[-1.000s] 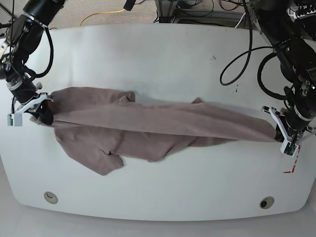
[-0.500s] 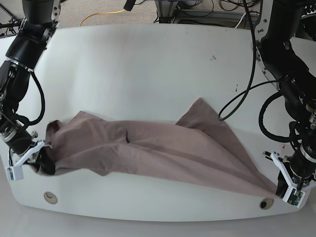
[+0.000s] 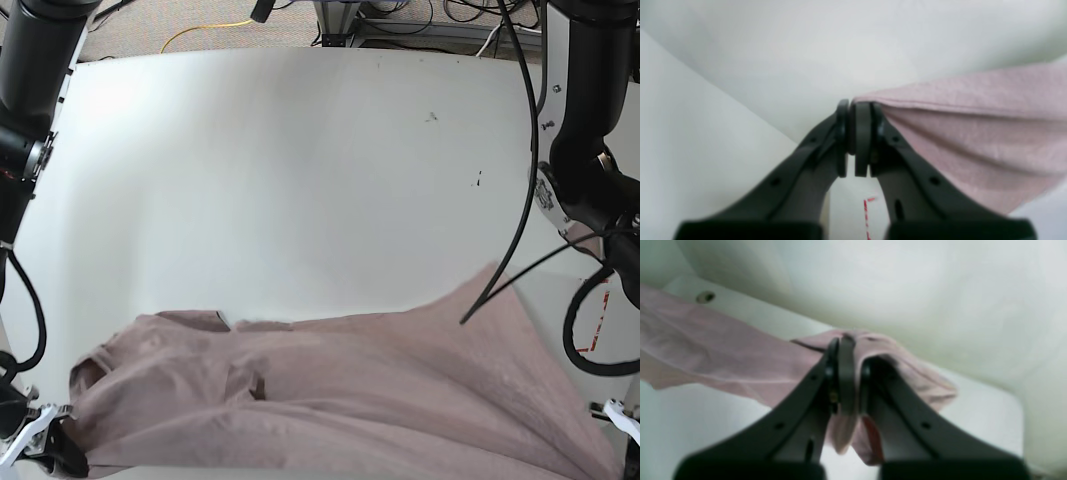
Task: Fold the T-shirt properly
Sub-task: 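Lift the shirt with both grippers and swing it to flatten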
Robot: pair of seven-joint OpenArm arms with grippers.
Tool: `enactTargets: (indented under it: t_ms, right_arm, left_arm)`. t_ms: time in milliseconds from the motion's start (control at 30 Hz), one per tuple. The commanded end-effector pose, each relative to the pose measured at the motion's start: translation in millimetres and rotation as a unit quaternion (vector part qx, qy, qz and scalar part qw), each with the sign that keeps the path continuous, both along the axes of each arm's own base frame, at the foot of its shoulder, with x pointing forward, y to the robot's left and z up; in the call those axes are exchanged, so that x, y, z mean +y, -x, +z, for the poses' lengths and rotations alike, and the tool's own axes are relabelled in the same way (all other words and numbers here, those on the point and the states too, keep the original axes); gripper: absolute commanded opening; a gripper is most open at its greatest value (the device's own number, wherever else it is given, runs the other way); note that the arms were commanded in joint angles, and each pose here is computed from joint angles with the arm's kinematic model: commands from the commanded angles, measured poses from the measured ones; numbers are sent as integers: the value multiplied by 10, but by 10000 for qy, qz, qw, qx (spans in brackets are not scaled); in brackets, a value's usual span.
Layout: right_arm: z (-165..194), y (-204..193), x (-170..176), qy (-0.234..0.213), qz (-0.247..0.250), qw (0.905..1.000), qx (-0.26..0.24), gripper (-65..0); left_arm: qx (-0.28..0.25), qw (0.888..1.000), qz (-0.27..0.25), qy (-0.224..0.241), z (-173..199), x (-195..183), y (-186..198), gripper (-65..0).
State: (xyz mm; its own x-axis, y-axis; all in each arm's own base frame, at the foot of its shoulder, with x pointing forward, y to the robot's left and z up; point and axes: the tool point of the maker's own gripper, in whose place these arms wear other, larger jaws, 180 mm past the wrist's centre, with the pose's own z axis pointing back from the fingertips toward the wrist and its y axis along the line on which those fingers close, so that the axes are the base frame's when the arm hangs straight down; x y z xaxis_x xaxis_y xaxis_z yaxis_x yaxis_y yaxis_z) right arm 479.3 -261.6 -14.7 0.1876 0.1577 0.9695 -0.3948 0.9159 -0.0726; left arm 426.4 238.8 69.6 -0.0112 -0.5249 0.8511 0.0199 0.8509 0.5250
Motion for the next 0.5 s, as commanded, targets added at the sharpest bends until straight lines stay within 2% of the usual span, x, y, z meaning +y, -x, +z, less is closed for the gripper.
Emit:
enactTargets:
  t_ms: [0, 67, 200, 267, 333, 467]
  right_arm:
    - [443, 23, -59, 149, -59, 9987, -484, -650]
    - [539, 23, -29, 235, -24, 9982, -552, -650]
    - [484, 17, -7, 259, 2, 9985, -480, -650]
    - [291, 15, -21, 280, -7, 9993, -243, -650]
    - [85, 20, -43, 219, -25, 9997, -45, -650]
    - [-430, 114, -125, -88, -75, 9992, 379, -650]
  left_arm:
    - [-313, 9995, -53, 72, 312, 26, -3, -637]
    - [-290, 9994, -104, 149, 360, 38, -50, -637]
    - [-244, 9995, -144, 161, 358, 22, -83, -636]
    - [-140, 9997, -195, 65, 291, -45, -113, -636]
    - [113, 9997, -204, 51, 74, -58, -160, -636]
    - [431, 9987, -259, -62, -285, -131, -146, -636]
